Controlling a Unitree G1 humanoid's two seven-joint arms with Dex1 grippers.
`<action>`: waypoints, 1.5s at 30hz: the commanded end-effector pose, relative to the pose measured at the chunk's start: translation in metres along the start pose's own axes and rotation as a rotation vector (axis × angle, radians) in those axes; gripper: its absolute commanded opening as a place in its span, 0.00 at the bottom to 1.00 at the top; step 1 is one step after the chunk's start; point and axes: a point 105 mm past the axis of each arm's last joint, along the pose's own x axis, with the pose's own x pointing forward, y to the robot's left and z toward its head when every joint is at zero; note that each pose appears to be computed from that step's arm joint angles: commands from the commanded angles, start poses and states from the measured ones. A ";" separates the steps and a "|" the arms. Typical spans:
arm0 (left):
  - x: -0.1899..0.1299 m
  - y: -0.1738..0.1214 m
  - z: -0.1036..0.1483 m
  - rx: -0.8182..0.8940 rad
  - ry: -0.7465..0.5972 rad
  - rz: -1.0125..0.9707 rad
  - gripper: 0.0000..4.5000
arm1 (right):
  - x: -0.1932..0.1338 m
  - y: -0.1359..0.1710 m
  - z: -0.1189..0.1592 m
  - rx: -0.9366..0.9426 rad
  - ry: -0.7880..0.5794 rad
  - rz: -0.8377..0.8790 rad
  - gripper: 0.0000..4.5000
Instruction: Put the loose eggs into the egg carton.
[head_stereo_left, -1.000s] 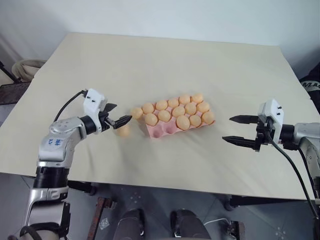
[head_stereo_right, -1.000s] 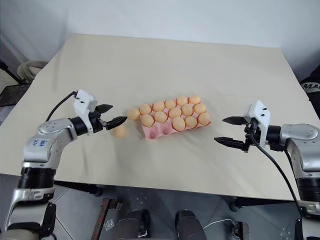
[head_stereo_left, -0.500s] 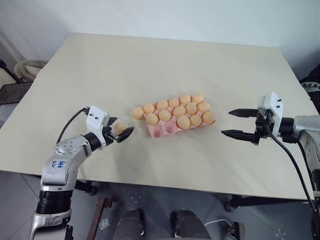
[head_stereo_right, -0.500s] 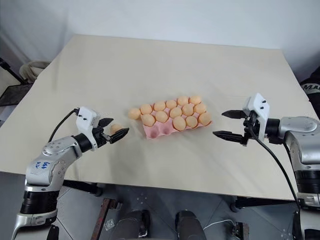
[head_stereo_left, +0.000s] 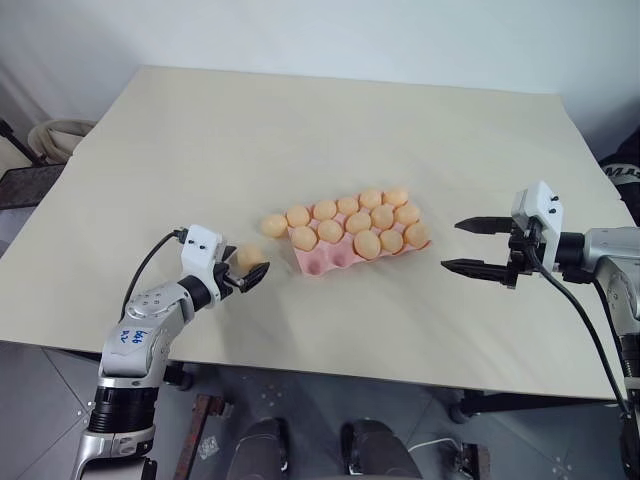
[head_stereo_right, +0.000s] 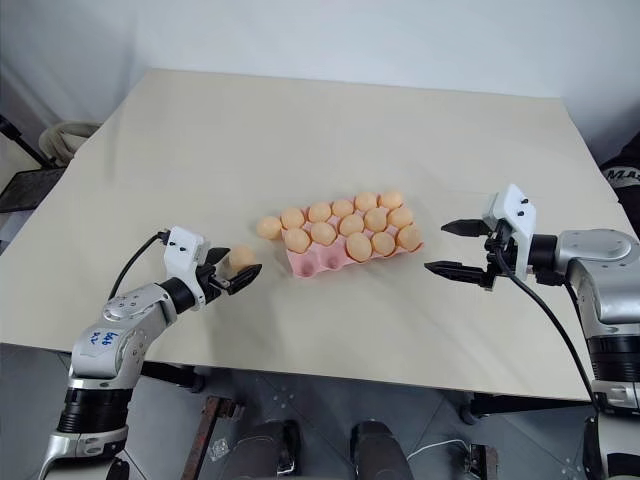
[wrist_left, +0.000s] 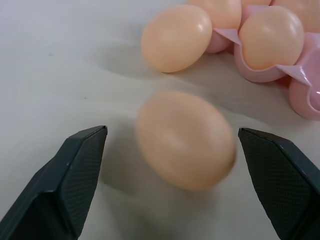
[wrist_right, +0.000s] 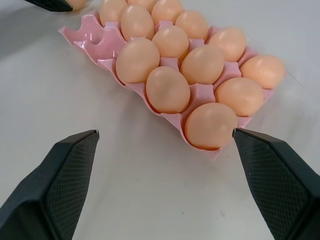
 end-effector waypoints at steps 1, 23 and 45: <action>0.003 0.000 0.006 0.019 -0.026 0.005 0.86 | -0.005 -0.003 0.010 -0.035 -0.016 -0.015 1.00; 0.018 0.002 0.005 0.023 -0.020 -0.020 0.00 | -0.007 -0.004 0.009 -0.029 -0.006 -0.037 1.00; 0.011 0.021 0.034 0.135 -0.011 -0.030 0.99 | -0.005 -0.003 0.009 -0.034 -0.007 -0.026 1.00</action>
